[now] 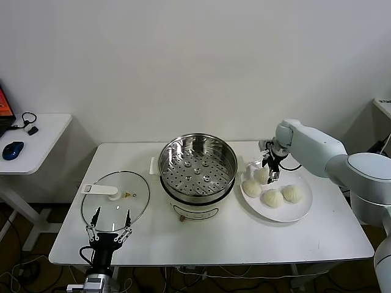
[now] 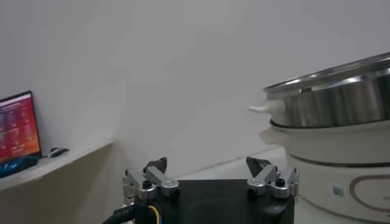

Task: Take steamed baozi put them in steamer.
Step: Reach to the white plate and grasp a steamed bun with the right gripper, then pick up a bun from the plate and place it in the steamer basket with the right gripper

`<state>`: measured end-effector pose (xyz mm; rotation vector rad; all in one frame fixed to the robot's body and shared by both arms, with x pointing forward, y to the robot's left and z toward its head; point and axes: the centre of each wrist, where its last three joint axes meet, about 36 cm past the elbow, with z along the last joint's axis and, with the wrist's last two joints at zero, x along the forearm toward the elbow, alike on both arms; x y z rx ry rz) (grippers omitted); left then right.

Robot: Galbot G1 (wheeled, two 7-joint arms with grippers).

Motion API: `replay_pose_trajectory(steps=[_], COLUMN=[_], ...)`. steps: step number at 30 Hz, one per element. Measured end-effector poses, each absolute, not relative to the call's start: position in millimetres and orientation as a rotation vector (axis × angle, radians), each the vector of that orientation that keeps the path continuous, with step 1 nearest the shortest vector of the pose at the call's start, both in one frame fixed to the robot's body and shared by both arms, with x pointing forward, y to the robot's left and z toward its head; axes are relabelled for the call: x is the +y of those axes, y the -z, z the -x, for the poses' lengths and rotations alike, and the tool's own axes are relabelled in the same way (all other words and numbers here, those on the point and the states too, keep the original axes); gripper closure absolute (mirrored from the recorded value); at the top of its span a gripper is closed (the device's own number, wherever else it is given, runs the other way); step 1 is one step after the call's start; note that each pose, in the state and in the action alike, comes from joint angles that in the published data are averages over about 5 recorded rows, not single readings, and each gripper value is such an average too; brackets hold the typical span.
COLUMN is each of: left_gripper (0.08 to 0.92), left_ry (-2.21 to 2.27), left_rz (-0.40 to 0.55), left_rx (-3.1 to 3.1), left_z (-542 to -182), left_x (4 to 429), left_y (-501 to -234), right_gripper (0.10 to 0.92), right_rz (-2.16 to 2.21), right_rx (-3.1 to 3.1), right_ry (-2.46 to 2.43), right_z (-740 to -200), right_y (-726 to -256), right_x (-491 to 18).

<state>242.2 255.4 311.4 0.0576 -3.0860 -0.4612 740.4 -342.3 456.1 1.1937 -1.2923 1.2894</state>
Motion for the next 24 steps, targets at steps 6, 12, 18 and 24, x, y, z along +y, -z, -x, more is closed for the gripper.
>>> replay_pose_trajectory(steps=[6,12,18,24], left_gripper=[0.177,0.177,0.177,0.177], left_ry=[0.468,0.473,0.48,0.493], left_rz=[-0.057,-0.061,-0.06,-0.067], left_rx=[-3.086,-3.088,-3.089,-3.085], left_z=[-242,-243,-243,-241], left_x=[256,257,257,259], left_y=[-311,-311,-311,-311], right_gripper=[0.272,0.347,0.352,0.352], right_rz=[-1.19,-1.188,-1.191,-1.212], right_rx=[-1.301,-1.301,-1.302,-1.292], right_ry=[-1.297,-1.304,-1.312,-1.341], right_z=[-742,-742,-743,-745], right_y=[-455,-455,-462,-479], right_x=[-340,-338,-341,-345])
